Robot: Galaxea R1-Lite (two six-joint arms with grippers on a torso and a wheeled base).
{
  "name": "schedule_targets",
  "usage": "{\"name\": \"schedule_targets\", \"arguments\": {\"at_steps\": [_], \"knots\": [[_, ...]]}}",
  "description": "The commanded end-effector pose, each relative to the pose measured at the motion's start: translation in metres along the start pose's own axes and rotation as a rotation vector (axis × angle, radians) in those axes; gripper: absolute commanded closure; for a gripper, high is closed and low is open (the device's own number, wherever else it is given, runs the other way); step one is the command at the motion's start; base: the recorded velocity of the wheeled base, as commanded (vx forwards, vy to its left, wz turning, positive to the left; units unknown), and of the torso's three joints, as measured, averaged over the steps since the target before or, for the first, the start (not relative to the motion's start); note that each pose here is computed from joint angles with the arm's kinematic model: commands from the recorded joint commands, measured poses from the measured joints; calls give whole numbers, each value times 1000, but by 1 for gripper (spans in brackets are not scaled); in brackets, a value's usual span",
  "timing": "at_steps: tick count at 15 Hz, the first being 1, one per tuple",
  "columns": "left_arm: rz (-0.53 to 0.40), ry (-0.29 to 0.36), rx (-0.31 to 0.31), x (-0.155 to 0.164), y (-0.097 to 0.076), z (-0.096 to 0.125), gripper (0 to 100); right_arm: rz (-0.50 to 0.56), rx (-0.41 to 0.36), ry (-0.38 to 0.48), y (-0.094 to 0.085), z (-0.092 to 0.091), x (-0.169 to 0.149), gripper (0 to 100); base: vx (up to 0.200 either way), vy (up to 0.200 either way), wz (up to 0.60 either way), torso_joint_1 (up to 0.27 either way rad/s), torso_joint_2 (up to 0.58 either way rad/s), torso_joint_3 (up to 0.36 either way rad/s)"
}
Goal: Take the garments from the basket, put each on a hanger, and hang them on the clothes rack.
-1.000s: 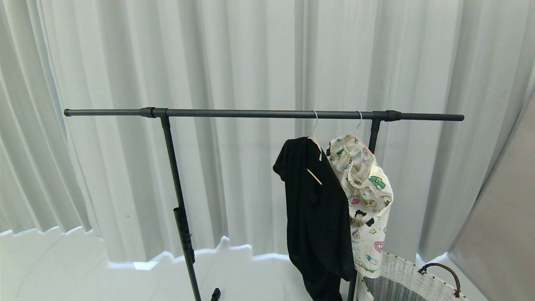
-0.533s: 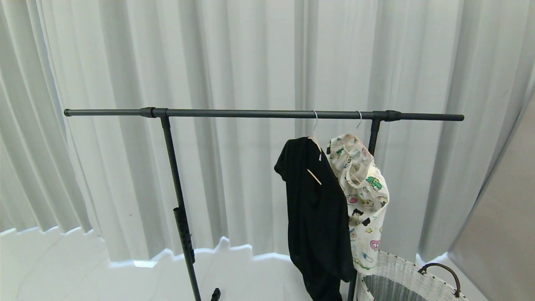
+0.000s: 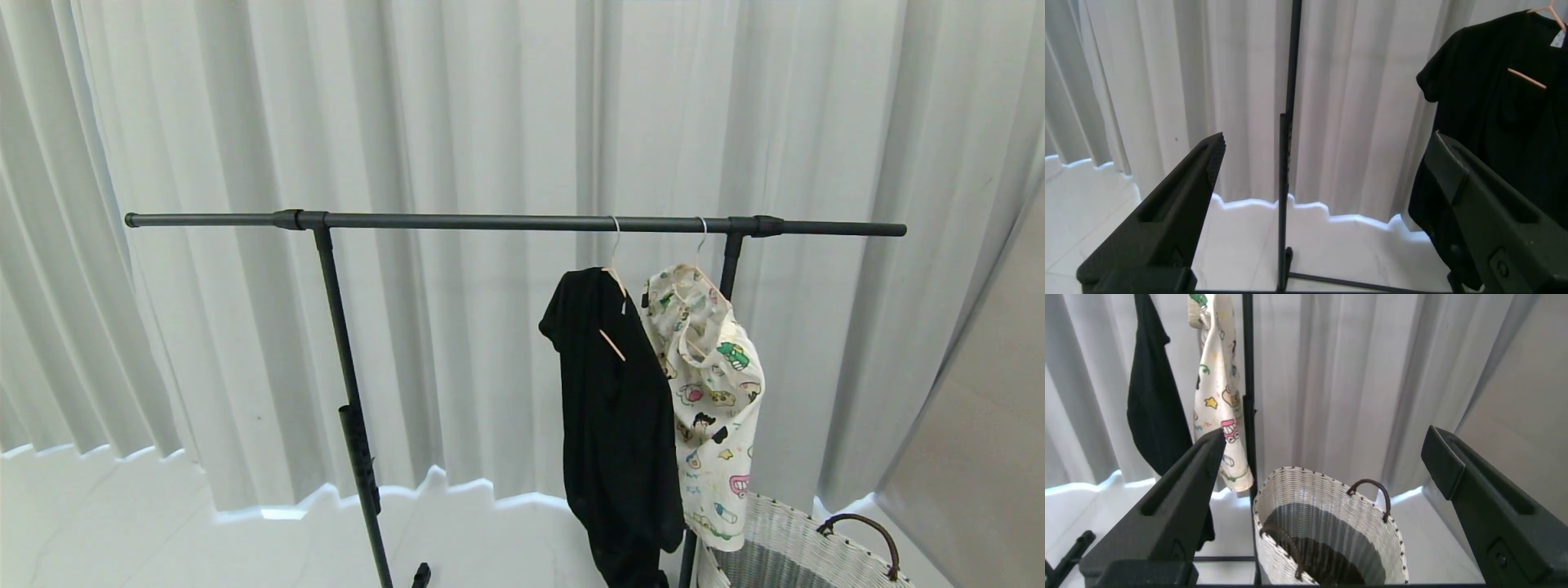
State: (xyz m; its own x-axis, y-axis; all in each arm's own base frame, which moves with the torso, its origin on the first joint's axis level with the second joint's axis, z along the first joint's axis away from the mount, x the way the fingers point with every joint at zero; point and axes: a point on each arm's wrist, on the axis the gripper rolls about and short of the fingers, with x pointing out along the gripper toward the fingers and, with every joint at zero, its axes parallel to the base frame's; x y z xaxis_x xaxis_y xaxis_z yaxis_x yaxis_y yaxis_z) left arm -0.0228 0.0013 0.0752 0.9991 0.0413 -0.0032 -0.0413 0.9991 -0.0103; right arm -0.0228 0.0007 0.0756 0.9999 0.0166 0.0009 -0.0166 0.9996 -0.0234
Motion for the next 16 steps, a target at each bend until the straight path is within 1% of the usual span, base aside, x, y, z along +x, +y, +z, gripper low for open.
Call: {"name": "schedule_targets", "arguments": {"at_steps": [1,16], "knots": [[2,0,0,0,0,0,0,0,0,-1,0,0,0,0,0,0,0,0,0,0],[2,0,0,0,0,0,0,0,-9,-1,0,0,0,0,0,0,0,0,0,0]]}}
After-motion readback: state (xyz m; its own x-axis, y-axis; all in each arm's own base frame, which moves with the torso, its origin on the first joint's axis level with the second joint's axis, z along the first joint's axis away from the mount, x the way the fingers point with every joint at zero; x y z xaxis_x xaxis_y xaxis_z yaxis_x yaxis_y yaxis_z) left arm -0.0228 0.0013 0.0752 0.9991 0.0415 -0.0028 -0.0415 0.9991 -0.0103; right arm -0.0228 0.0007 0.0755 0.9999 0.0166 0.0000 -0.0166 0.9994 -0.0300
